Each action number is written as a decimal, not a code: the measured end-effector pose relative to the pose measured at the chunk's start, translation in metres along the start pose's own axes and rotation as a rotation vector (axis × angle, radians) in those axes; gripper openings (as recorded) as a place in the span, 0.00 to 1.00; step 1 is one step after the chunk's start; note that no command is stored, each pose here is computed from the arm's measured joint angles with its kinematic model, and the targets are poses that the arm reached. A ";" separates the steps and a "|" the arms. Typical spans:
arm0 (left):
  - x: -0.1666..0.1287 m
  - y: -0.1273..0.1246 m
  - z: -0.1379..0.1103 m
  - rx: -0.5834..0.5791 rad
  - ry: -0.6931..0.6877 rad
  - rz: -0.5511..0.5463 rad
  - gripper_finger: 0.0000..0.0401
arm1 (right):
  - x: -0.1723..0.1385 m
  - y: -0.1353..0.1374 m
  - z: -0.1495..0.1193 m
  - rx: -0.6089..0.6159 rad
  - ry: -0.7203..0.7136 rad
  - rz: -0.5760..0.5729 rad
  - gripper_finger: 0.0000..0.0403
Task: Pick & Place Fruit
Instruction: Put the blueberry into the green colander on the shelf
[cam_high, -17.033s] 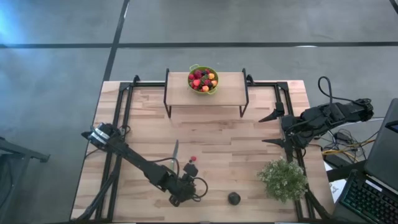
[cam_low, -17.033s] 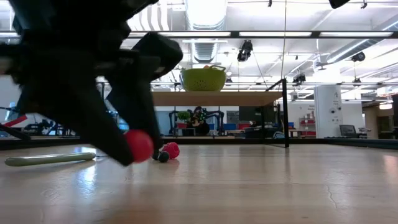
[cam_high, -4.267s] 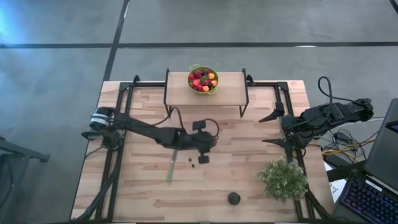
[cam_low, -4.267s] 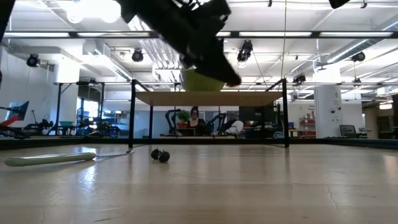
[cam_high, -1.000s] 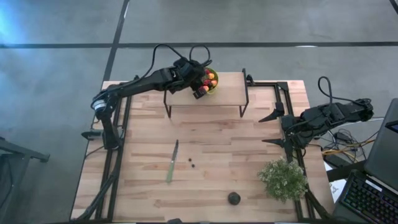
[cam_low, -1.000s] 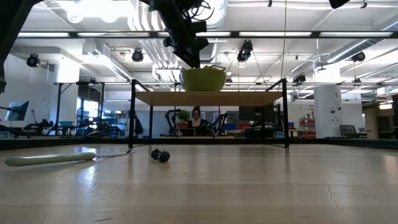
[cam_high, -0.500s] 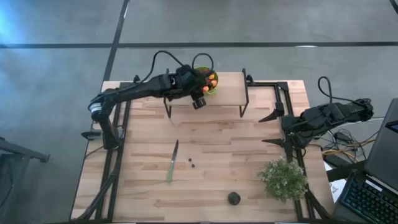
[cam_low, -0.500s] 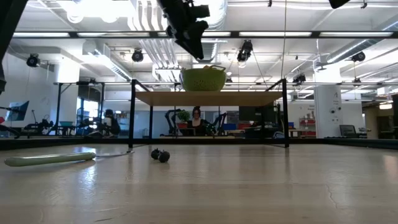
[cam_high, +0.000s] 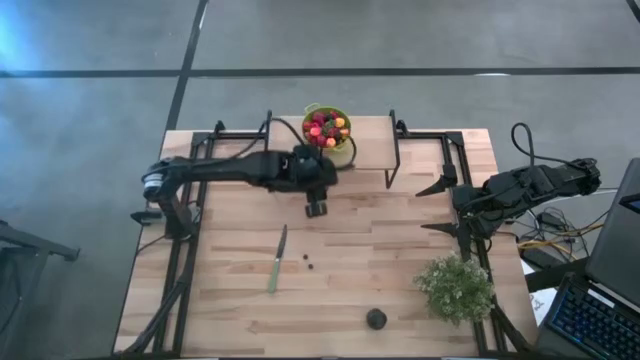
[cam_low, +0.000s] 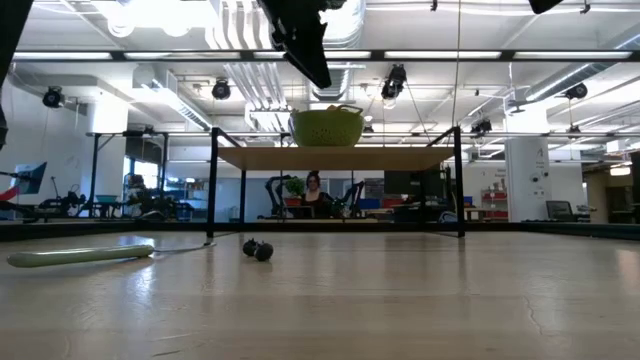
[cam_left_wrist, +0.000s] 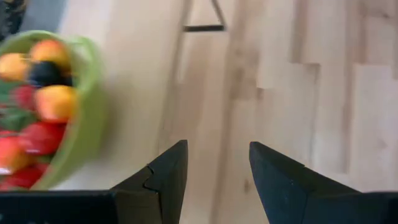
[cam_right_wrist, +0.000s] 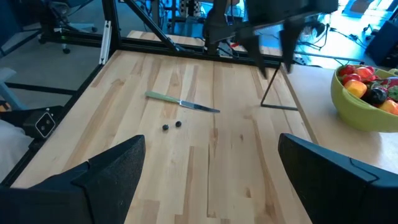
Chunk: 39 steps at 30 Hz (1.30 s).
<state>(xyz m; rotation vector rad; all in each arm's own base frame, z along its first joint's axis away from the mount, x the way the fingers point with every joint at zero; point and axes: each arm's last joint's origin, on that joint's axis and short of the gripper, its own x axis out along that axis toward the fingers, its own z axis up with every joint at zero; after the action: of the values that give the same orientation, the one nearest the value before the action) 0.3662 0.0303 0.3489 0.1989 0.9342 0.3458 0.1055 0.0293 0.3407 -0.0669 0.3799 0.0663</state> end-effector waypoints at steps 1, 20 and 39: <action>0.000 -0.007 -0.001 0.007 0.003 -0.011 0.44 | 0.000 0.000 0.000 0.000 0.000 0.000 0.90; 0.030 -0.103 -0.060 0.104 0.110 -0.119 0.44 | 0.000 0.000 0.000 0.000 -0.001 0.000 0.90; 0.067 -0.140 -0.118 0.027 0.148 -0.353 0.44 | 0.000 0.000 0.000 0.000 0.000 0.000 0.90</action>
<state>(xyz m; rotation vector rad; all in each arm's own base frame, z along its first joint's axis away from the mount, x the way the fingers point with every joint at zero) 0.3354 -0.0725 0.1861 0.0307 1.0987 0.0219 0.1054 0.0293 0.3408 -0.0668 0.3797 0.0663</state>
